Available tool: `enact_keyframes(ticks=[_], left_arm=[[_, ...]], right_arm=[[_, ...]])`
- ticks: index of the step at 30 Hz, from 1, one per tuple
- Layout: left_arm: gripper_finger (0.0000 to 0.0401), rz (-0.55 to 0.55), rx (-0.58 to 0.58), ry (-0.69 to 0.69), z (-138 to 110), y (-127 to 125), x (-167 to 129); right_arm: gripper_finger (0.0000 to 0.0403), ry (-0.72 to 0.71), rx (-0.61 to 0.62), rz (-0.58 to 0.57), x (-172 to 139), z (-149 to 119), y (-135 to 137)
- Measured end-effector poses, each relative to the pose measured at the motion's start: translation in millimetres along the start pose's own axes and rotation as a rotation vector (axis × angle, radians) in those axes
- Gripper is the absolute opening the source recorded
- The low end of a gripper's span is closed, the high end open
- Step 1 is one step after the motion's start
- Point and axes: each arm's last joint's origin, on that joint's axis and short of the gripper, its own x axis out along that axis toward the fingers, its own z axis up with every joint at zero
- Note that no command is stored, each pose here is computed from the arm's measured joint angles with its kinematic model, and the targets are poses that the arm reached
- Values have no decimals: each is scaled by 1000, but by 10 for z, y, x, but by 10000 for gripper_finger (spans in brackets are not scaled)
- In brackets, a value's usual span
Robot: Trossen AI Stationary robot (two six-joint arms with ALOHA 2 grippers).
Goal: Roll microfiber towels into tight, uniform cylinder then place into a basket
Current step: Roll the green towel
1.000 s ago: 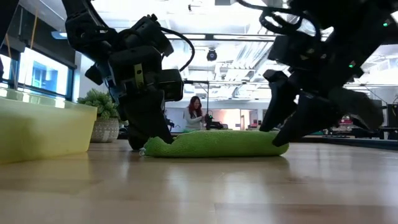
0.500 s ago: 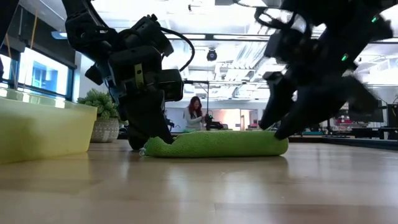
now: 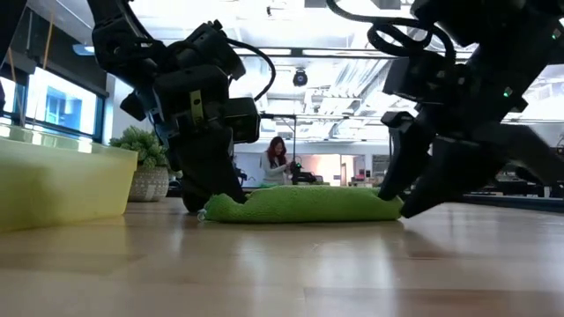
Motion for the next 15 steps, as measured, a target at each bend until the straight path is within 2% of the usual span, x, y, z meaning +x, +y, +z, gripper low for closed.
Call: enact_keyframes(ticks=[8,15], left_arm=[[12,0,0,0,-1,0,0],[12,-1,0,0,0,-1,0]], right_arm=[[192,-62,-56,-89,-10,59,14],[192,-45,-67,-114,44,49,-61]])
